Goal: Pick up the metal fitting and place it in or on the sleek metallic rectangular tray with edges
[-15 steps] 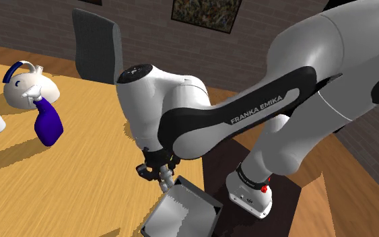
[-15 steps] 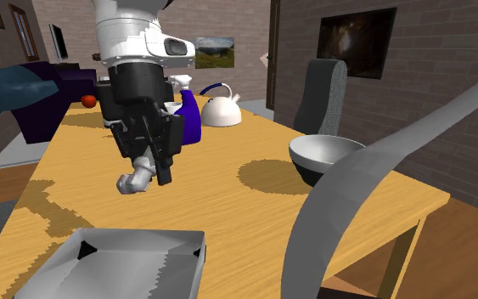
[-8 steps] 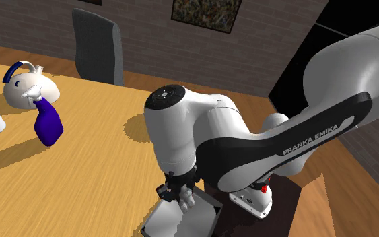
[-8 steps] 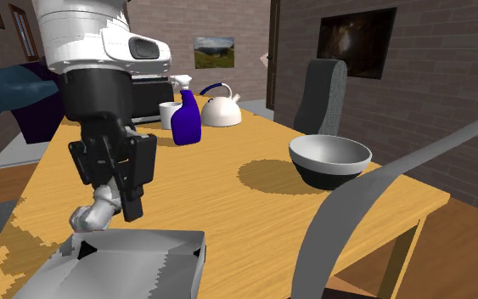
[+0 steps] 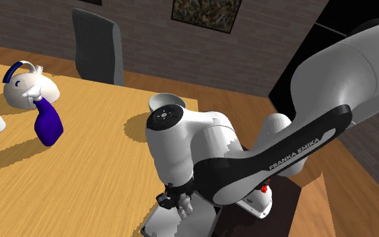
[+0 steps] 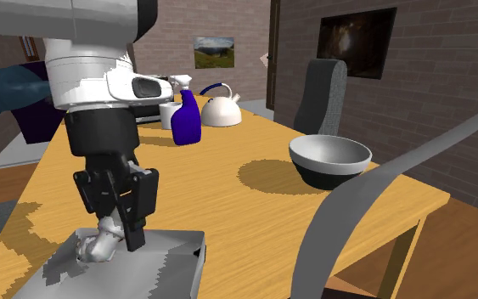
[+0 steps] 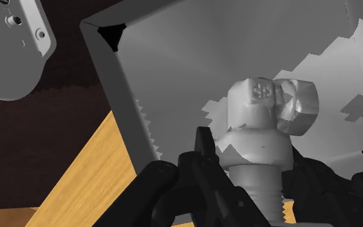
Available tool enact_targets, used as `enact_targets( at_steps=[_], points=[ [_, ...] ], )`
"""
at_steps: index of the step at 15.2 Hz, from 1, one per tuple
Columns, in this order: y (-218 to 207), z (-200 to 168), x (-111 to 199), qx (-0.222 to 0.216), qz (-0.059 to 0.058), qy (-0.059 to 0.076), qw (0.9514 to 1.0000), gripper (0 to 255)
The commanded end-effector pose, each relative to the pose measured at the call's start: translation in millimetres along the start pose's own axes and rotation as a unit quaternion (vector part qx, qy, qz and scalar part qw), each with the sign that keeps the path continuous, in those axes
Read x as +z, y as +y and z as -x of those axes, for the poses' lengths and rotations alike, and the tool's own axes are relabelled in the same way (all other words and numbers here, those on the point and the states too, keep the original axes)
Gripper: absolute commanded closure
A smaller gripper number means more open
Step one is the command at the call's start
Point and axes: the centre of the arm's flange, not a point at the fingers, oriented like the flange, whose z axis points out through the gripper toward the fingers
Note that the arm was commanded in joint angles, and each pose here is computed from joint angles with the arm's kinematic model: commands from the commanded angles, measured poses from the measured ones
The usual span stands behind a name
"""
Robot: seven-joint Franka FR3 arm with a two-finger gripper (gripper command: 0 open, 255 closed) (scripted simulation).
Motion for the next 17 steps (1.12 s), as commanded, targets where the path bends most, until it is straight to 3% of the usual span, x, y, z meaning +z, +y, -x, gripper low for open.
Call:
enact_targets(
  at_steps=[1,4,11,12,17],
  points=[
    [-1.8,-3.0,9.8,0.000,0.000,0.000,1.0000,255],
    [-5.1,-5.7,24.1,0.000,0.000,0.000,1.0000,255],
    [-5.1,-5.7,24.1,0.000,0.000,0.000,1.0000,255],
    [-5.1,-5.7,24.1,0.000,0.000,0.000,1.0000,0],
    [-5.1,-5.7,24.1,0.000,0.000,0.000,1.0000,0]
  ],
)
